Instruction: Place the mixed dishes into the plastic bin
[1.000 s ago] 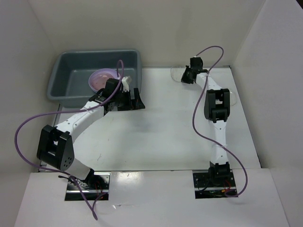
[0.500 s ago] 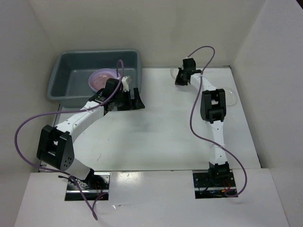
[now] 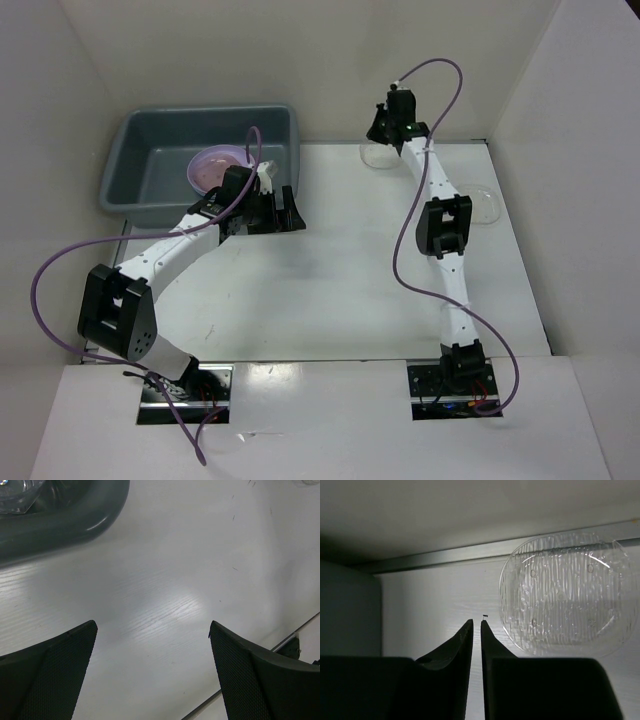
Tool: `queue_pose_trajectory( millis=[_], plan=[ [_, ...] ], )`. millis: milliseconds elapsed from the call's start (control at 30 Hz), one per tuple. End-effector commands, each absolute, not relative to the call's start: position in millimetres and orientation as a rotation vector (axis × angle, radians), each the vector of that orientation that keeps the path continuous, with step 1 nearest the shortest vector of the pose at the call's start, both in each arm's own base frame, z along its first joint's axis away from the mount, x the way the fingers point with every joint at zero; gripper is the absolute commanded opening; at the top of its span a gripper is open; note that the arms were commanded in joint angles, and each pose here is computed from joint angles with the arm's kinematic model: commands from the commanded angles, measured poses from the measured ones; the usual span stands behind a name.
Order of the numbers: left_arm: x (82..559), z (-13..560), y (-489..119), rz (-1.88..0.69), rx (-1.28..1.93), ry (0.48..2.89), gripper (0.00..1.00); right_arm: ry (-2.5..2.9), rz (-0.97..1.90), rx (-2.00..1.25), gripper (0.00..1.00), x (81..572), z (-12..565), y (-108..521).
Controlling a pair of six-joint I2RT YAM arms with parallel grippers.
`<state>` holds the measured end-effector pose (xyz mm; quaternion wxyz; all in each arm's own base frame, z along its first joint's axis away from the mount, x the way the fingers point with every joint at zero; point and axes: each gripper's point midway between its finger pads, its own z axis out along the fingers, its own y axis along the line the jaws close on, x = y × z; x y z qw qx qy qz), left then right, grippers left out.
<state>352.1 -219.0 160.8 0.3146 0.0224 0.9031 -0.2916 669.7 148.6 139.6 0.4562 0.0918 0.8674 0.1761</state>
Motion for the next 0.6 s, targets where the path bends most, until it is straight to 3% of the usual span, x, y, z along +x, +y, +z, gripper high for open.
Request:
queue_pose_trajectory(
  millis=[0,67,167,200,567],
  plan=[
    [357.4,182.0,-220.5,-0.771,0.104,2.314,1.0,2.16,0.35,0.278,0.16,676.5,121.6,125.1],
    [356.9,180.1,-218.7,-0.759,0.097,2.322,1.0,2.166,0.331,0.296,0.17,678.3,114.4,116.3],
    [356.9,180.1,-218.7,-0.759,0.097,2.322,1.0,2.182,0.32,0.312,0.01,679.6,102.1,107.9],
    [356.9,180.1,-218.7,-0.759,0.097,2.322,1.0,2.18,0.315,0.322,0.0,680.5,102.0,101.7],
    [357.5,176.5,-218.9,-0.757,0.095,2.332,1.0,2.243,0.353,0.324,0.0,675.7,71.1,97.3]
  ],
)
